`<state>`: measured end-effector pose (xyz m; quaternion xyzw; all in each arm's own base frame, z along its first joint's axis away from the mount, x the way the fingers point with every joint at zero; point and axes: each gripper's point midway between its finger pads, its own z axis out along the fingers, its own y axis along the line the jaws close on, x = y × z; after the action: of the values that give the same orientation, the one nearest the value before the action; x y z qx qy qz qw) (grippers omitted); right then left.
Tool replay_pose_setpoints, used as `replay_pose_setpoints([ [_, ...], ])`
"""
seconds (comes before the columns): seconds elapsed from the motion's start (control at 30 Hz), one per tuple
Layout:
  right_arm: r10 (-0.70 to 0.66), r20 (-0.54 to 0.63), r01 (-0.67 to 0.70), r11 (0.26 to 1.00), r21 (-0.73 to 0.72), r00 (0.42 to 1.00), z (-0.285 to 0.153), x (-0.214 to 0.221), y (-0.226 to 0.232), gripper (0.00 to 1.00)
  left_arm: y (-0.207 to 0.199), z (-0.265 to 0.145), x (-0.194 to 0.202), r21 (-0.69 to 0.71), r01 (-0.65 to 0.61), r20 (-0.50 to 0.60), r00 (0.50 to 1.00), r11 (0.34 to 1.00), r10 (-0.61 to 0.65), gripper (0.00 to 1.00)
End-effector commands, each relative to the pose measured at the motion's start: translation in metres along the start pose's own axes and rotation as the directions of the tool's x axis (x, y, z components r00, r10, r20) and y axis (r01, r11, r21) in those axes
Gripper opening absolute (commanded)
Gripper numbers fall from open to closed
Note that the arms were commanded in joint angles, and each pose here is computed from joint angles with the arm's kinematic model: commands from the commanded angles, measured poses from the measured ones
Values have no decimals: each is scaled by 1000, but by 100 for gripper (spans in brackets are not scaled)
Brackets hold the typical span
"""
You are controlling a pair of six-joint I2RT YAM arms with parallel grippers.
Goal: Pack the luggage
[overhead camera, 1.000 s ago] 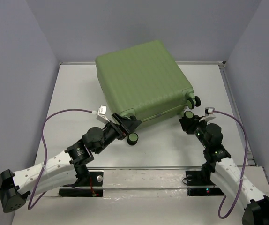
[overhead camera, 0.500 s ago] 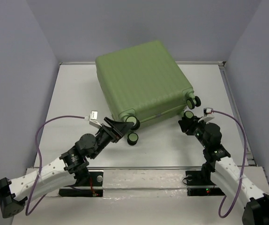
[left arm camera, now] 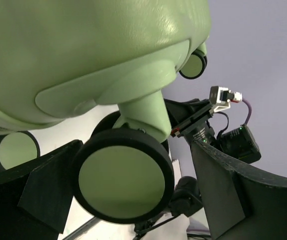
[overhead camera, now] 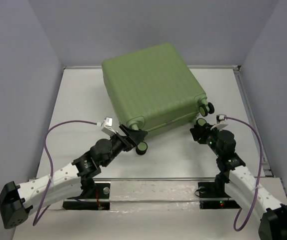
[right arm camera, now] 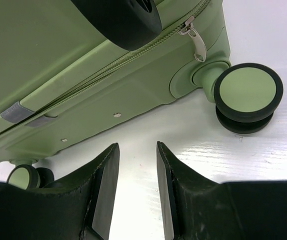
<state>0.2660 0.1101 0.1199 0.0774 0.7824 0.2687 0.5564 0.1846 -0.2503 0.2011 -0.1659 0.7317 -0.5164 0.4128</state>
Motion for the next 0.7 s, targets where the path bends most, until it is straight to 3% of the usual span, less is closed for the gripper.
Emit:
replay_pose_setpoints([
  [0.0,-18,64,21,999,-42,998,1,-24,14,42,-46,1,-32,122,-8,94,996,992,-3,99],
  [0.3,-2,56,5,998,-56,998,0,-20,16,42,-60,17,-16,107,-44,-11,999,993,45,99],
  [0.67,-7,56,11,998,-67,998,-1,-19,17,42,0,-18,-23,-181,-130,-45,991,975,124,99],
])
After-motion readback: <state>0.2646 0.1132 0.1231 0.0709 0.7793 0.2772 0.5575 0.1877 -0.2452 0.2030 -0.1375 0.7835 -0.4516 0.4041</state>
